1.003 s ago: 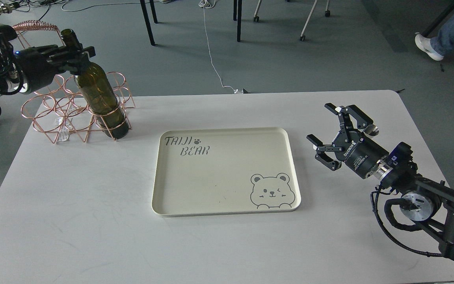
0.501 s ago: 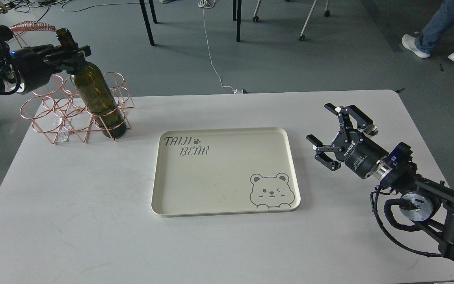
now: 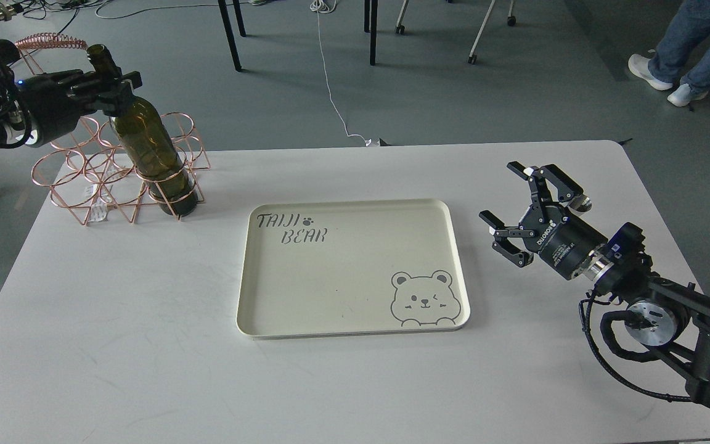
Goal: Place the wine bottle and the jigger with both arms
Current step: 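Open the left gripper and release the bottle in the rack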
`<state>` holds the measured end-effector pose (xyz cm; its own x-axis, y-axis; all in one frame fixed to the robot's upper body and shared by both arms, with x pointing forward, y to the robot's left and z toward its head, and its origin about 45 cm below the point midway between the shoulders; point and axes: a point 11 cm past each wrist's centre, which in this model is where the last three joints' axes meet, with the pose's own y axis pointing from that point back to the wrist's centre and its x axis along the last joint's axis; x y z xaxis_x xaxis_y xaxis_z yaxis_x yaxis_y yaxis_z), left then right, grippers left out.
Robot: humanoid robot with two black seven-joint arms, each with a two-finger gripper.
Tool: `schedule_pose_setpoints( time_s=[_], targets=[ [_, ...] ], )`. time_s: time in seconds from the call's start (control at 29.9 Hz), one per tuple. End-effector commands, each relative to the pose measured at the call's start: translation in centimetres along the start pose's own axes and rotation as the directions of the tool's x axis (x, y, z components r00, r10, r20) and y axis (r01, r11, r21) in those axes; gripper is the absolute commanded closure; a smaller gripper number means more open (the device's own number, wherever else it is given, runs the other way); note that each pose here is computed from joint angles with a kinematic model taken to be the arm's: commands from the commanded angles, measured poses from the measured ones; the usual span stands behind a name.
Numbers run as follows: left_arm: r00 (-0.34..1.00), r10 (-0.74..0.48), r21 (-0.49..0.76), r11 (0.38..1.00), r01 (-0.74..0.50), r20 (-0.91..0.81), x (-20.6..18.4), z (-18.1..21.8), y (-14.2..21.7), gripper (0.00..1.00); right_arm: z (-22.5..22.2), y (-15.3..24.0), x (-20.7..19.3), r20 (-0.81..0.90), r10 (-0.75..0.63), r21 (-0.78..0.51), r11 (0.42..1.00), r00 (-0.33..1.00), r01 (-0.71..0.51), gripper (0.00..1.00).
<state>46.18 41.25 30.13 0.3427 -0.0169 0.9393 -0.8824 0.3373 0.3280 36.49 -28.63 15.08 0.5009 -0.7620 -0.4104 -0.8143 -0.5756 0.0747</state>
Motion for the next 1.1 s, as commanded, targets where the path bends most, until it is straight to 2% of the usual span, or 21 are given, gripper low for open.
schedule_pose_setpoints(
  time_s=[0.0, 0.07, 0.17, 0.23, 0.3, 0.37, 0.4, 0.43, 0.53, 0.6, 0.64, 0.7, 0.74, 1.07],
  targets=[
    [1.0, 0.002, -0.003, 1.0, -0.002, 0.001, 0.1, 0.09, -0.02, 0.13, 0.04, -0.04, -0.05, 0.001, -0.001, 0.0, 1.0, 1.0, 0.001, 0.01],
    [1.0, 0.004, -0.004, 1.0, -0.004, 0.001, 0.15, 0.13, -0.03, 0.1, 0.04, -0.04, -0.05, 0.001, -0.001, 0.0, 1.0, 1.0, 0.001, 0.01],
    [1.0, 0.005, -0.009, 1.0, -0.005, 0.002, 0.23, 0.3, -0.12, 0.1, 0.04, -0.04, -0.05, 0.001, -0.001, 0.0, 1.0, 1.0, 0.001, 0.01],
    [1.0, 0.004, -0.007, 1.0, -0.004, 0.005, 0.25, 0.23, -0.04, 0.24, 0.03, -0.04, -0.04, 0.002, -0.001, 0.001, 1.0, 1.0, 0.001, 0.01],
    [1.0, 0.001, -0.004, 1.0, -0.001, 0.007, 0.29, 0.1, 0.09, 0.47, 0.04, -0.04, -0.05, 0.001, -0.001, 0.0, 1.0, 1.0, 0.001, 0.01],
    [1.0, -0.011, -0.001, 1.0, 0.011, 0.005, 0.05, 0.0, 0.16, 0.75, 0.04, -0.04, -0.05, 0.001, -0.001, 0.0, 1.0, 1.0, 0.001, 0.01],
    [1.0, -0.012, -0.002, 1.0, 0.012, 0.006, 0.17, 0.03, 0.14, 0.85, 0.04, -0.04, -0.05, 0.001, -0.001, 0.0, 1.0, 1.0, 0.001, 0.01],
    [1.0, -0.017, -0.005, 1.0, 0.017, 0.003, 0.1, 0.14, 0.08, 0.89, 0.04, -0.04, -0.05, 0.001, -0.001, 0.0, 1.0, 1.0, 0.001, 0.01],
    [1.0, -0.022, -0.005, 1.0, 0.022, 0.001, 0.14, 0.14, 0.11, 0.91, 0.0, 0.0, 0.0, -0.001, 0.0, 0.0, 1.0, 1.0, 0.0, 0.01],
    [1.0, -0.016, -0.009, 1.0, 0.016, -0.003, 0.23, 0.29, 0.0, 0.86, 0.04, -0.04, -0.05, 0.001, -0.001, 0.0, 1.0, 1.0, 0.001, 0.01],
    [1.0, -0.014, -0.011, 1.0, 0.014, -0.004, 0.23, 0.35, -0.05, 0.75, 0.03, -0.04, -0.04, 0.002, -0.001, 0.001, 1.0, 1.0, 0.001, 0.01],
    [1.0, -0.008, -0.014, 1.0, 0.008, -0.004, 0.4, 0.5, -0.16, 0.28, 0.05, 0.01, -0.01, -0.001, -0.001, -0.002, 1.0, 1.0, 0.001, 0.01],
    [1.0, -0.007, -0.016, 1.0, 0.007, -0.004, 0.39, 0.56, -0.21, 0.18, 0.05, 0.01, -0.01, -0.001, -0.001, -0.002, 1.0, 1.0, 0.001, 0.01],
    [1.0, -0.005, -0.019, 1.0, 0.005, -0.002, 0.43, 0.65, -0.23, 0.09, 0.05, -0.01, -0.06, 0.0, -0.002, -0.002, 1.0, 1.0, 0.002, 0.01]
  ],
)
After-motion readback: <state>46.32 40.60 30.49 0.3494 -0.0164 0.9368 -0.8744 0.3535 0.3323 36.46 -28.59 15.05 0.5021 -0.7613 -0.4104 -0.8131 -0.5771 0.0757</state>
